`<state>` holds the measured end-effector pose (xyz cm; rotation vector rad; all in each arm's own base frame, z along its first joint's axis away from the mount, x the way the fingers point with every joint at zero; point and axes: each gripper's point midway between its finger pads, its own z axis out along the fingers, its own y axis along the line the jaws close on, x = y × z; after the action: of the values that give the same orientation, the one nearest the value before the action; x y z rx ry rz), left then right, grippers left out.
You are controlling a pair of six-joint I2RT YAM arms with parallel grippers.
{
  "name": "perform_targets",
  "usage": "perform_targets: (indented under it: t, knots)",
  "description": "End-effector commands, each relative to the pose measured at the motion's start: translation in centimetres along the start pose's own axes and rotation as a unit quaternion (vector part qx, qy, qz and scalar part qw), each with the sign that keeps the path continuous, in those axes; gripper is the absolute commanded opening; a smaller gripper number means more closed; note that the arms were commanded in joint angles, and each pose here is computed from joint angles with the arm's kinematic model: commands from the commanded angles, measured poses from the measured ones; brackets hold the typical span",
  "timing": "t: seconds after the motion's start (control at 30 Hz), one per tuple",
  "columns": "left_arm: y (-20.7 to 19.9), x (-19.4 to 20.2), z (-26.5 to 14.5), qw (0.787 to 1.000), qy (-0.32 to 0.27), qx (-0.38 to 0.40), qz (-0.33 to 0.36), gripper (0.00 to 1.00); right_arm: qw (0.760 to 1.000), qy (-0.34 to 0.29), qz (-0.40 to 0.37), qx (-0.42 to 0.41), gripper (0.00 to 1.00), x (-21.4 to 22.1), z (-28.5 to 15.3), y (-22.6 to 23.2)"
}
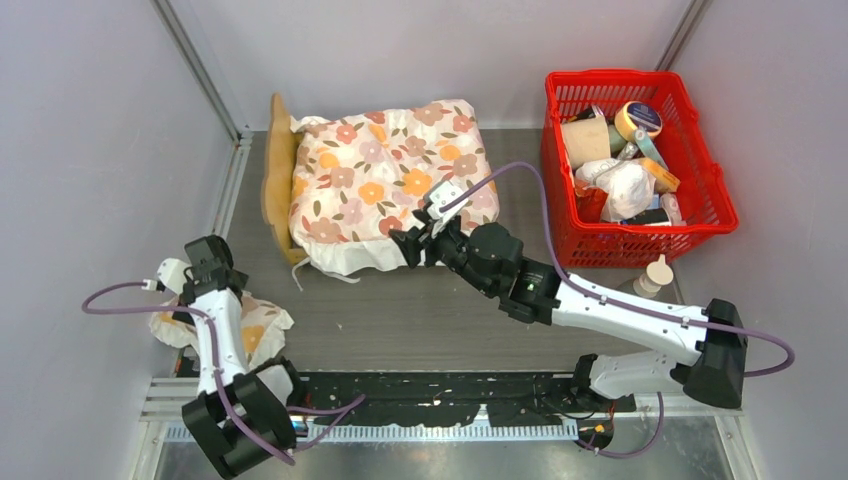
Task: Set up the pet bed
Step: Pick up the pillow from the corner of the board.
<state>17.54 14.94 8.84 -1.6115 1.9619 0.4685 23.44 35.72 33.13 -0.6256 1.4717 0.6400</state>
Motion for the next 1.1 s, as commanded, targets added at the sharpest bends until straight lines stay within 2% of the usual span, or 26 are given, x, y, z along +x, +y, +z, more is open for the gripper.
perform_targets:
  t: [0.0, 0.1, 0.17, 0.2, 0.23, 0.3, 0.33, 0.43, 0.57, 0.67, 0.73, 0.87, 0.9, 1.0, 1.07]
  knots:
    - [0.8, -1.8, -0.2, 0.998, -0.047, -0.019, -0.037, 0.83, 1.000, -0.004, -0.003, 0.013, 0.63, 0.6, 0.5, -0.3]
    - [1.9, 0.8, 1.6, 0.998, -0.005, -0.056, -0.032, 0.80, 1.000, 0.002, -0.008, 0.003, 0.63, 0.6, 0.7, 0.0]
    - [2.3, 2.1, 2.4, 0.997, 0.020, -0.072, -0.031, 0.71, 1.000, -0.001, -0.009, 0.002, 0.63, 0.4, 0.7, 0.1]
    - [2.5, 2.5, 2.6, 0.996, 0.029, -0.082, -0.029, 0.62, 1.000, -0.001, -0.009, 0.002, 0.63, 0.5, 0.6, 0.0]
    - [2.9, 2.7, 2.5, 0.994, 0.033, -0.095, -0.032, 0.48, 1.000, 0.000, -0.011, 0.003, 0.63, 0.5, 0.5, 0.0]
    - [3.3, 2.0, 1.7, 0.993, 0.028, -0.106, -0.034, 0.06, 1.000, 0.001, -0.012, 0.004, 0.63, 0.4, 0.1, -0.2]
    - [3.5, 1.2, 1.1, 0.993, 0.016, -0.110, -0.042, 0.00, 1.000, -0.004, -0.010, 0.004, 0.63, 0.0, -0.2, -0.3]
    - [3.4, -2.1, -2.3, 0.993, -0.030, -0.091, -0.067, 0.00, 1.000, -0.016, 0.001, 0.008, 0.63, -0.9, -1.8, -0.9]
    - [1.2, -7.2, -8.7, 0.990, -0.106, 0.009, -0.092, 0.00, 0.999, -0.022, 0.021, 0.022, 0.69, -1.2, -3.9, -1.9]
    - [-1.6, -10.2, -14.0, 0.976, -0.169, 0.119, -0.073, 0.00, 0.998, -0.006, 0.027, 0.050, 0.72, -0.4, -5.1, -3.1]
    - [-4.4, -11.3, -17.6, 0.957, -0.187, 0.216, -0.053, 0.00, 0.997, 0.020, 0.021, 0.066, 0.78, 0.7, -6.0, -3.9]
    - [-8.7, -11.6, -24.1, 0.917, -0.178, 0.357, 0.005, 0.00, 0.995, 0.038, 0.027, 0.085, 1.00, 1.7, -7.7, -4.9]
    - [-9.8, -11.5, -25.8, 0.903, -0.174, 0.391, 0.023, 0.00, 0.995, 0.033, 0.032, 0.087, 0.97, 1.4, -8.2, -5.1]
    - [-12.6, -10.6, -30.6, 0.853, -0.166, 0.485, 0.104, 0.00, 0.992, 0.038, 0.061, 0.103, 0.96, 1.4, -9.9, -5.8]
    - [-13.3, -10.0, -32.6, 0.833, -0.155, 0.512, 0.141, 0.00, 0.990, 0.042, 0.079, 0.113, 0.96, 1.8, -11.1, -6.3]
